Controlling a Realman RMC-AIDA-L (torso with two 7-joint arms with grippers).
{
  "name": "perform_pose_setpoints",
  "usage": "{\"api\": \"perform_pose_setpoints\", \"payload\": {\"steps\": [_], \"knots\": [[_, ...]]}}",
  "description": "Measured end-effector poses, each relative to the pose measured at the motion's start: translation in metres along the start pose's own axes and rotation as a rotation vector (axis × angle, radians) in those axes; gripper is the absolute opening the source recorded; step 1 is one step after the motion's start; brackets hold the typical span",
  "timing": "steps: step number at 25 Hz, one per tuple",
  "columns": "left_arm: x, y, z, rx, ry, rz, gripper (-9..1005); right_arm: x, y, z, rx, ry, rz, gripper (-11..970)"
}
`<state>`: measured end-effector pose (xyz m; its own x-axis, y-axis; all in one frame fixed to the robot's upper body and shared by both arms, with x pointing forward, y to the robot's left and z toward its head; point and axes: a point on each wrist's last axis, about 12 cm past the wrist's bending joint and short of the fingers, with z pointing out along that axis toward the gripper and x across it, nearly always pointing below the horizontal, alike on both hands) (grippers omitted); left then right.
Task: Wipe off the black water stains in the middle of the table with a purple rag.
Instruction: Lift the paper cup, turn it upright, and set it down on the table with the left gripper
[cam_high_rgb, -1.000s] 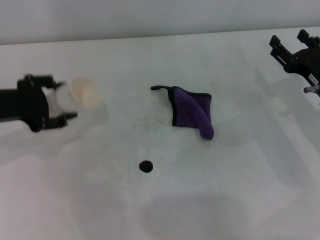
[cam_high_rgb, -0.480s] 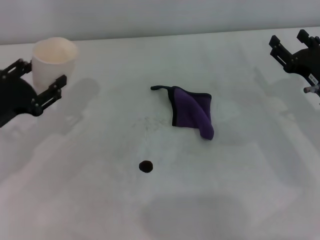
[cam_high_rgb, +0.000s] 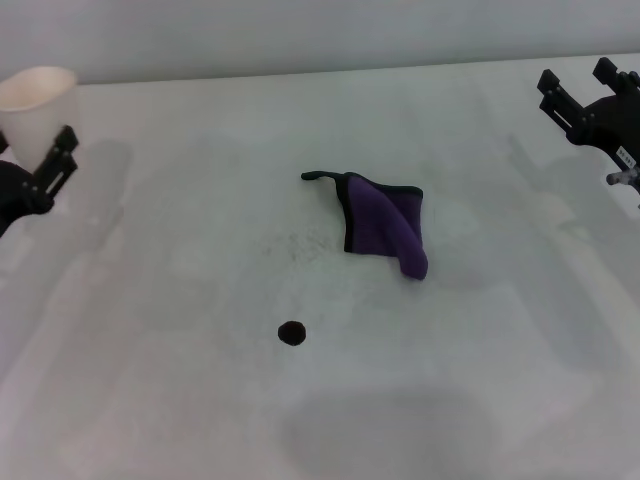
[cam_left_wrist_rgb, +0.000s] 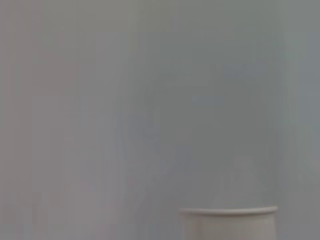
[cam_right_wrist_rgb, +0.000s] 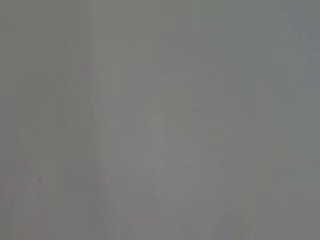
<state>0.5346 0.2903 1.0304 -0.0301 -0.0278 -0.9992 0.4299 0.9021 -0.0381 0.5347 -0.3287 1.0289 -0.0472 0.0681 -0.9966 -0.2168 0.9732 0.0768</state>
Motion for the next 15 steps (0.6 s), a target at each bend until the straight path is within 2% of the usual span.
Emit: {"api": "perform_pose_setpoints", "payload": {"steps": [6,15], "knots": [[0.014,-0.002,0.003,-0.12,0.05,-0.123,651,0.0,0.0,0.0,-0.001,0.001,0.0,818],[0.024,-0.005,0.003,-0.135,0.117,-0.139,650,0.0,0.004,0.003,-0.023,0.004,-0.006,818]]}}
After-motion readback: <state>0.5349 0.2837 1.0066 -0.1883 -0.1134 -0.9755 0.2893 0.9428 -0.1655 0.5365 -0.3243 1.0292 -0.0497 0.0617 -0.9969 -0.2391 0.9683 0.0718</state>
